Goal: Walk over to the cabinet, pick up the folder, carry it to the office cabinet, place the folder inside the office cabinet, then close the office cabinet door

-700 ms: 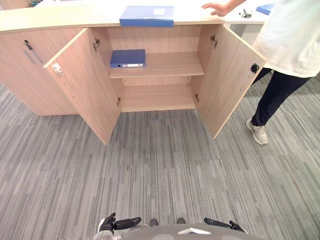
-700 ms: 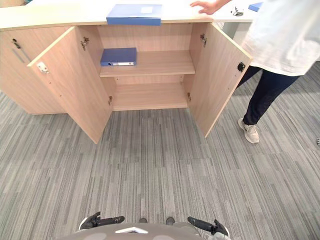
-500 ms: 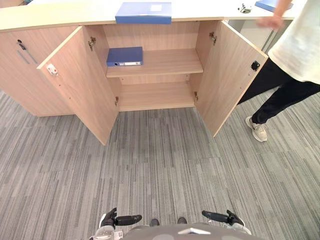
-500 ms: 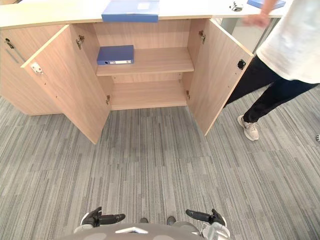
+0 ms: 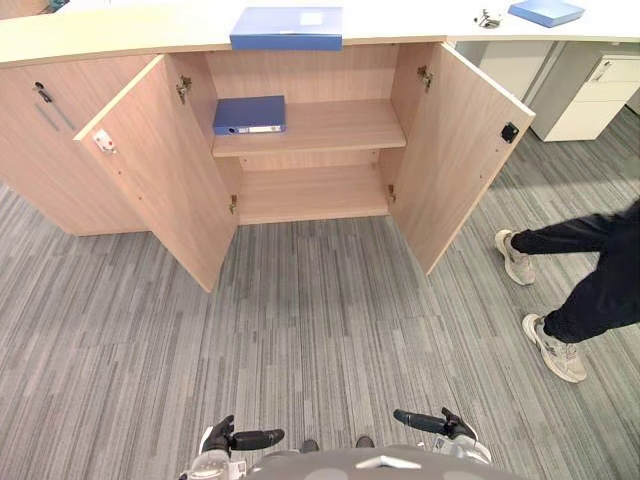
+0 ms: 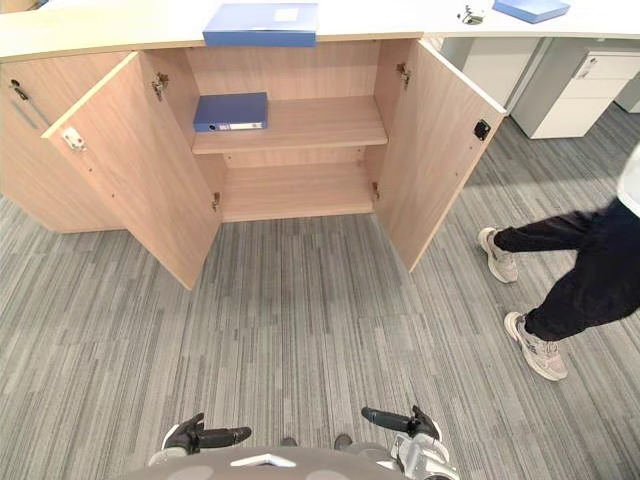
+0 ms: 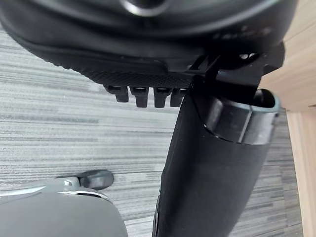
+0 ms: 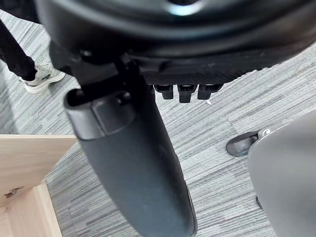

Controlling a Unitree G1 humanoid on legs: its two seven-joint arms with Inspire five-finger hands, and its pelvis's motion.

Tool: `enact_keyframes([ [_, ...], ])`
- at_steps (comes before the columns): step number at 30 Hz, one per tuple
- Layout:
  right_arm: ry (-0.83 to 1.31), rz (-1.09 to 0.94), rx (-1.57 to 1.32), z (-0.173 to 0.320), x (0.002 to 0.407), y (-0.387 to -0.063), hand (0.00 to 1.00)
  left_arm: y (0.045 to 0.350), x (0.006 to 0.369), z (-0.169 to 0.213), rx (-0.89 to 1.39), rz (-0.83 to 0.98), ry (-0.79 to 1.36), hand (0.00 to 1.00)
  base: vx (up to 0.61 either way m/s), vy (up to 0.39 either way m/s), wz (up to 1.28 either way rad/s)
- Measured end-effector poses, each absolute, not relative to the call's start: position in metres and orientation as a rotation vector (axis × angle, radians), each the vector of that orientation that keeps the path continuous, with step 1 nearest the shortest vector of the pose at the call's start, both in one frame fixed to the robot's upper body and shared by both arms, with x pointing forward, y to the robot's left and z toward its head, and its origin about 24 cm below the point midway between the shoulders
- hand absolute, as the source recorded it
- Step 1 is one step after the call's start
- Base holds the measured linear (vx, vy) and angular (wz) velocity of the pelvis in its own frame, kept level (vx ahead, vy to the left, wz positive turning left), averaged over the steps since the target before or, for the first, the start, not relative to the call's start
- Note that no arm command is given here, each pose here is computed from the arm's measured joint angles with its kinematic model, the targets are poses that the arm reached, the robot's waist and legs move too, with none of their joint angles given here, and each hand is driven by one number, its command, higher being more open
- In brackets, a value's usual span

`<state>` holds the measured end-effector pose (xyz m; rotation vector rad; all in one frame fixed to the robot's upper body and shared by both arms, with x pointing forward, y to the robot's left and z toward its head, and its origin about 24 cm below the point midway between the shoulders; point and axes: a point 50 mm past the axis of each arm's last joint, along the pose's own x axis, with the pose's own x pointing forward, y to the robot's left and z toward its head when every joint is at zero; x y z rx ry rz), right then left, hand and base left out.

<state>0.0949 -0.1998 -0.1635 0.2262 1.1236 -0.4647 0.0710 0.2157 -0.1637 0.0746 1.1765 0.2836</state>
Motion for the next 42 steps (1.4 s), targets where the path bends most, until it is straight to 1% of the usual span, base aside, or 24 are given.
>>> enact_keyframes([
  [15,1.1,-0.466,0.236,-0.161,0.106,-0.199,1.0,0.22,0.084,-0.16,0.08,0.295,1.14,1.0,0.0,0.004,-0.17],
  [22,1.026,-0.481,0.254,-0.155,0.118,-0.201,1.0,0.223,0.091,-0.158,0.093,0.315,1.123,1.0,0.14,0.04,0.23],
  [25,0.992,-0.488,0.265,-0.151,0.127,-0.204,1.0,0.219,0.096,-0.158,0.089,0.312,1.122,1.0,0.39,-0.115,0.43],
  [27,0.994,-0.495,0.264,-0.151,0.125,-0.206,1.0,0.219,0.098,-0.158,0.081,0.315,1.115,1.0,0.57,-0.232,0.81],
  [29,0.988,-0.503,0.251,-0.15,0.126,-0.211,1.0,0.21,0.107,-0.158,0.041,0.315,1.094,1.0,0.52,-0.22,0.69],
  [31,0.987,-0.507,0.256,-0.15,0.127,-0.21,1.0,0.194,0.112,-0.158,-0.035,0.324,1.077,1.0,0.58,-0.245,0.48],
  [35,0.966,-0.47,0.26,-0.148,0.133,-0.199,1.0,0.2,0.125,-0.151,-0.103,0.406,0.994,1.0,0.46,-0.196,0.16],
  [42,0.97,-0.484,0.274,-0.148,0.13,-0.195,1.0,0.2,0.139,-0.143,-0.136,0.433,0.926,1.0,0.37,-0.004,-0.15],
])
